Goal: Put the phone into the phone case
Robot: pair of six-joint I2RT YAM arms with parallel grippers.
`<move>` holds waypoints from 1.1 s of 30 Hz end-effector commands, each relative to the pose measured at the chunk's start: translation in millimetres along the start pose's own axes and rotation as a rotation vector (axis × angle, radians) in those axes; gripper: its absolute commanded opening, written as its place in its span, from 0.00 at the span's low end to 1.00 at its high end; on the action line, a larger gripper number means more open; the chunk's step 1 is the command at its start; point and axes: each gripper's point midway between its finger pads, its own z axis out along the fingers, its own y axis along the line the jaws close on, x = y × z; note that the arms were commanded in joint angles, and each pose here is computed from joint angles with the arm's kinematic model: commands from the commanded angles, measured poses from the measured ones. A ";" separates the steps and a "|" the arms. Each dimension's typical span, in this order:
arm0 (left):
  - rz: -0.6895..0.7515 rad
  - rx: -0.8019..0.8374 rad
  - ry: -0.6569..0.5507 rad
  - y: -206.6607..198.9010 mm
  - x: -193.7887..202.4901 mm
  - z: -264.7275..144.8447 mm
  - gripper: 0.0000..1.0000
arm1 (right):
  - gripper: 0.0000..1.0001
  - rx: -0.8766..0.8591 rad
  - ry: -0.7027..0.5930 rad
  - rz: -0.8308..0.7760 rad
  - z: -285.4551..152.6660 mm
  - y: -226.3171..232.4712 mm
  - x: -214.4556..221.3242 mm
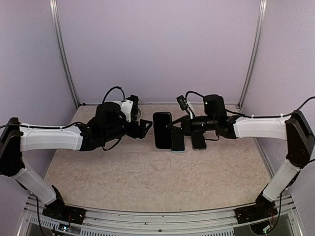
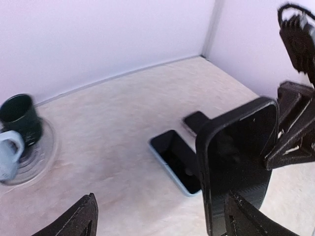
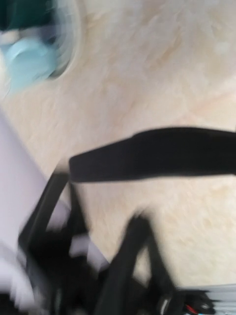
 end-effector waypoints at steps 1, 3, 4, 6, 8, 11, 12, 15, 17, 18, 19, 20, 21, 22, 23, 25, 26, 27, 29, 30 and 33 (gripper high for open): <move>-0.118 -0.314 0.002 64.5 9.7 -30.0 0.88 | 0.00 0.008 0.034 0.228 39.7 -34.7 -5.3; -0.128 -0.330 -0.019 68.3 4.7 -38.2 0.89 | 0.00 -0.039 0.067 0.304 60.6 -41.8 1.3; -0.127 -0.333 -0.022 69.1 3.9 -40.9 0.89 | 0.00 -0.070 0.078 0.333 69.3 -43.3 3.1; -0.123 -0.340 -0.020 70.5 3.9 -43.0 0.89 | 0.00 -0.084 0.095 0.384 84.4 -53.2 10.9; -0.120 -0.350 -0.008 72.2 6.1 -42.5 0.89 | 0.00 -0.079 0.109 0.421 95.9 -63.7 19.5; -0.122 -0.359 0.010 73.8 11.8 -40.5 0.89 | 0.00 -0.080 0.143 0.465 110.7 -75.2 32.8; -0.122 -0.356 0.011 73.2 11.9 -39.9 0.89 | 0.00 -0.084 0.155 0.486 115.4 -78.1 38.2; -0.122 -0.351 0.011 72.5 12.0 -39.7 0.89 | 0.00 -0.081 0.174 0.545 127.0 -89.3 51.5; -0.120 -0.350 0.009 72.4 11.1 -39.6 0.89 | 0.00 -0.056 0.184 0.587 132.1 -100.4 61.5; -0.118 -0.350 0.007 72.2 9.8 -40.0 0.89 | 0.00 -0.042 0.189 0.608 133.5 -107.1 66.7; -0.115 -0.350 0.009 72.4 10.3 -39.9 0.89 | 0.00 -0.025 0.188 0.623 133.9 -113.6 70.1; -0.114 -0.349 0.009 72.5 10.0 -40.4 0.89 | 0.00 -0.006 0.187 0.632 134.4 -119.4 73.5; -0.112 -0.351 0.008 72.8 9.4 -40.8 0.89 | 0.01 0.017 0.183 0.635 134.2 -125.9 76.0; -0.112 -0.352 0.009 73.1 10.0 -40.9 0.89 | 0.02 0.037 0.183 0.637 134.1 -131.3 78.2; -0.111 -0.355 0.009 73.4 9.8 -41.1 0.89 | 0.02 0.052 0.185 0.634 134.7 -135.9 79.2; -0.110 -0.361 0.013 74.6 11.5 -41.2 0.89 | 0.02 0.079 0.194 0.646 134.3 -142.8 85.0; -0.109 -0.363 0.014 74.9 12.2 -41.3 0.89 | 0.02 0.093 0.190 0.649 133.6 -145.3 86.2; -0.110 -0.364 0.013 75.2 12.0 -41.7 0.89 | 0.02 0.108 0.181 0.649 132.9 -148.1 86.2; -0.109 -0.366 0.013 75.5 12.7 -41.5 0.89 | 0.00 0.148 0.164 0.657 130.8 -158.0 86.2; -0.111 -0.365 0.013 75.4 12.6 -41.1 0.89 | 0.00 0.168 0.152 0.662 129.4 -163.9 85.7; -0.112 -0.365 0.016 75.3 13.5 -40.4 0.89 | 0.00 0.214 0.112 0.692 124.2 -179.2 85.3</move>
